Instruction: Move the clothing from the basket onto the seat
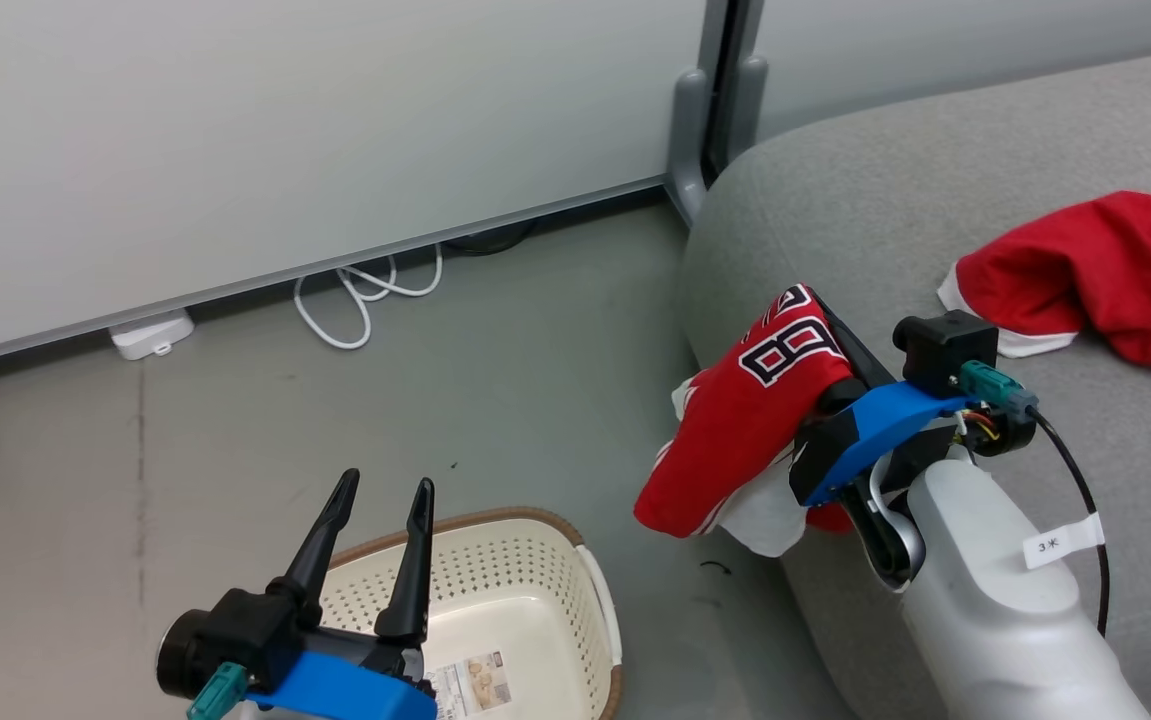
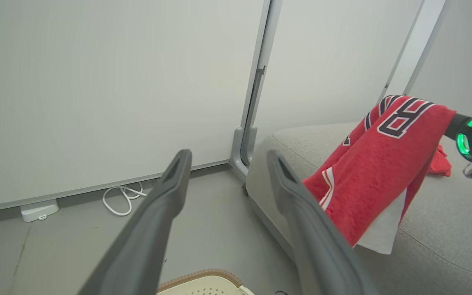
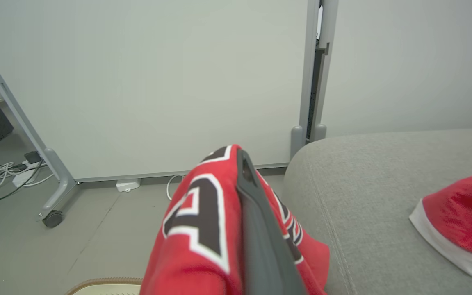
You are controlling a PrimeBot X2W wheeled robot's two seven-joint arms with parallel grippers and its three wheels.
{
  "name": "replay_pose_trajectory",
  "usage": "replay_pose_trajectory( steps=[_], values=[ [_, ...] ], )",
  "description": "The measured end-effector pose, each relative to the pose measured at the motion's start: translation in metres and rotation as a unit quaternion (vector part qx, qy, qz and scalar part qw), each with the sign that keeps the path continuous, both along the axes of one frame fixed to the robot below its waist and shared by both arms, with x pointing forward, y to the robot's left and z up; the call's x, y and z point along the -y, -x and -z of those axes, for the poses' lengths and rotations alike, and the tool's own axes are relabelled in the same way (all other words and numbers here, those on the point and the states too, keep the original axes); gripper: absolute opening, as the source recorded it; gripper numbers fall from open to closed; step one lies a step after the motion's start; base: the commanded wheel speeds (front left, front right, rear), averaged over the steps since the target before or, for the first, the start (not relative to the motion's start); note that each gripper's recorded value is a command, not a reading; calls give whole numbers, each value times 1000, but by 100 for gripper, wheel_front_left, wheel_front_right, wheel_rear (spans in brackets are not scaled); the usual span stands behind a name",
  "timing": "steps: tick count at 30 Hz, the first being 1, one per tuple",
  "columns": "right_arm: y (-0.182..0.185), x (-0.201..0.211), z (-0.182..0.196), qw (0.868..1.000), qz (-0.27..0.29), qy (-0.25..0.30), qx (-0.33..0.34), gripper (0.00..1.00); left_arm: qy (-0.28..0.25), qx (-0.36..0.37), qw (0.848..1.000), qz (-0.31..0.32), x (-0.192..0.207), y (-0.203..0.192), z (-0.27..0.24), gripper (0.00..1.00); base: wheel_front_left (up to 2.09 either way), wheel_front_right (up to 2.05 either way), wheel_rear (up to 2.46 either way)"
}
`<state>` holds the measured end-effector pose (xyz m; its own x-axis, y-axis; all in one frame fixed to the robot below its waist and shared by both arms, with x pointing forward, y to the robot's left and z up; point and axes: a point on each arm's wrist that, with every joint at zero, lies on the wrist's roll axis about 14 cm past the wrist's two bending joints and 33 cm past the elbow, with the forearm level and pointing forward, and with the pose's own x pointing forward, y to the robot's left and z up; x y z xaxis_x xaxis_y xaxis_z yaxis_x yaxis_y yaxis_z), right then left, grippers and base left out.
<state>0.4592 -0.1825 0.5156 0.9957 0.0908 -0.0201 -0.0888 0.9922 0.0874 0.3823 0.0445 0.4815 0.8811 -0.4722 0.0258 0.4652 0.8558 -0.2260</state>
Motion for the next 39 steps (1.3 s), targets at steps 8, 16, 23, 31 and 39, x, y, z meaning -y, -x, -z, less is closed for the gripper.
replay_pose_trajectory(
  steps=[8, 16, 23, 31, 39],
  values=[
    [22, 47, 1, 998, 59, -2, -2, 0, -1, -1, 996, 84, 52, -4, 5, 100, 0, 0, 0],
    [45, 88, 4, 993, 115, -2, -5, 0, -3, -1, 989, 149, 89, -7, 11, 100, 0, 0, 0],
    [63, 110, 10, 989, 149, -2, -12, 0, 0, -3, 982, 190, 114, -6, 16, 100, 0, 0, 0],
    [73, 123, 11, 985, 171, -5, -13, 0, 3, -7, 978, 209, 125, -2, 19, 100, 0, 0, 0],
    [61, 125, 4, 984, 176, -17, 3, 0, 6, -11, 980, 199, 119, -7, 22, 100, 0, 0, 0]
  ],
)
